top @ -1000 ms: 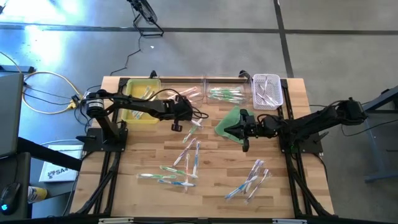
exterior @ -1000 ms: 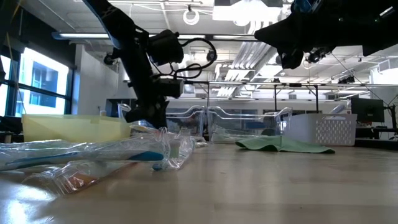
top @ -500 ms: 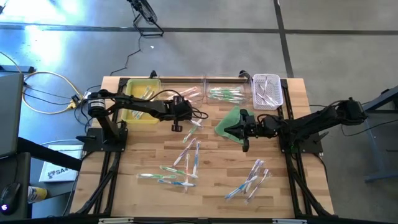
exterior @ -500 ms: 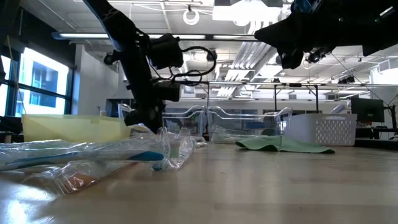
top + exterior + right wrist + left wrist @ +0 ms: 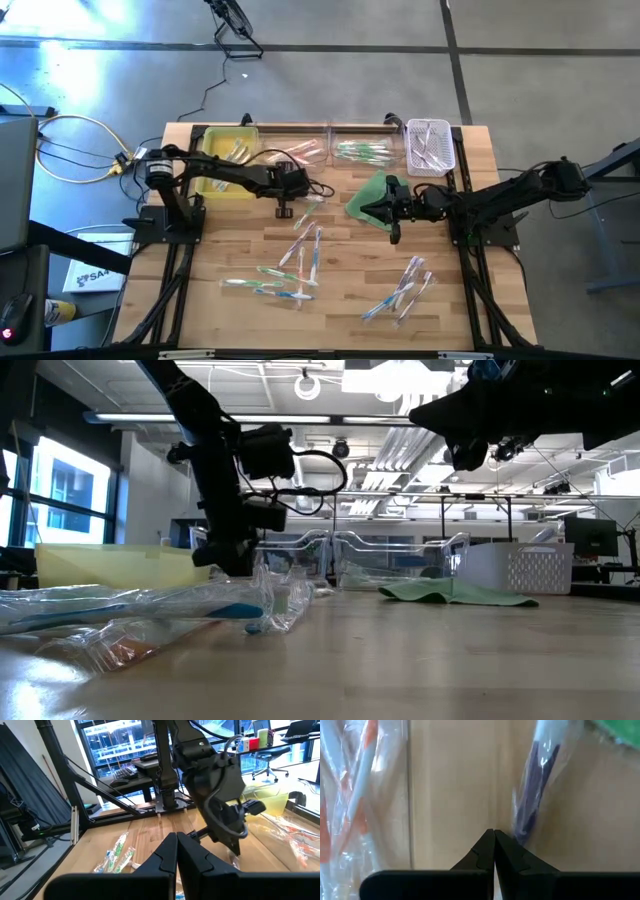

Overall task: Pick & Place Toothbrushes
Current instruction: Put the purple toothbrush into the white bin

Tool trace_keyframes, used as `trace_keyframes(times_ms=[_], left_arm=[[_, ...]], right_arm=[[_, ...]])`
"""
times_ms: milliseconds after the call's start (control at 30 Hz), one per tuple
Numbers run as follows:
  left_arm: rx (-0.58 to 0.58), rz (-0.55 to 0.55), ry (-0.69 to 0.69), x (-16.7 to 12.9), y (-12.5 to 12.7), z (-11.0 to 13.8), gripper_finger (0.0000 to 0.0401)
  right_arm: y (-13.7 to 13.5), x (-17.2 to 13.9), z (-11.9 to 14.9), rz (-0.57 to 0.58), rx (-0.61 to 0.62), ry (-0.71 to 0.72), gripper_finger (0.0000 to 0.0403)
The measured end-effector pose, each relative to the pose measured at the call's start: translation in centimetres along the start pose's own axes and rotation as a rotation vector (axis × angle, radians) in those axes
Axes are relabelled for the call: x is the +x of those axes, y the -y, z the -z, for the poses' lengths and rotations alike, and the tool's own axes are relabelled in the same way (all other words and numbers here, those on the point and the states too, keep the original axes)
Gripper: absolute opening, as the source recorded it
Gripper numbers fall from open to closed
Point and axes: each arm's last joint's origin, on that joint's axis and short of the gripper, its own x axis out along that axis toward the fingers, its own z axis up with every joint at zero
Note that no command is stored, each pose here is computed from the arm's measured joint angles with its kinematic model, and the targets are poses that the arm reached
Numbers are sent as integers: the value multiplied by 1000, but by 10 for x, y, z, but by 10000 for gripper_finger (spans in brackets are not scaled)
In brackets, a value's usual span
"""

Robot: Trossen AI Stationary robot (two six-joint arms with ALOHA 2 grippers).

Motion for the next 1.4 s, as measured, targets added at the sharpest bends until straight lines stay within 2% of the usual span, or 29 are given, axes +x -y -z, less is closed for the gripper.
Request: trace_keyframes(times_ms=[233, 300, 400, 533, 633, 767, 900, 967, 1067, 1133, 1267, 1400], left_arm=[[30, 33, 22, -9, 26, -6, 0], [42, 11, 20, -10, 29, -7, 0], [53, -62, -26, -16, 24, -7, 0], [87, -174, -79, -40, 9, -20, 0], [135, -192, -72, -62, -2, -35, 0], [267, -81, -42, -81, -8, -45, 0], [367, 50, -33, -87, -6, -41, 0], [389, 111, -98, -88, -6, -32, 0], [359, 148, -117, -83, -2, -24, 0], [334, 171, -171, -78, 3, -10, 0], [247, 233, -194, -67, 19, 11, 0], [209, 242, -177, -71, 33, 24, 0]], right_arm=[[0, 0, 0, 0, 0, 0, 2], [0, 0, 0, 0, 0, 0, 2], [0, 0, 0, 0, 0, 0, 2], [0, 0, 0, -4, 2, -1, 2], [0, 0, 0, -3, 2, -6, 2], [0, 0, 2, -1, 1, -20, 2], [1, 0, 4, 4, 0, -41, 2], [1, 0, 5, 6, -1, -52, 2], [1, 0, 6, 6, -1, -59, 2], [1, 0, 6, -1, -1, -61, 2], [0, 0, 6, -34, 0, -69, 2], [-3, 0, 7, -52, -2, -77, 2]])
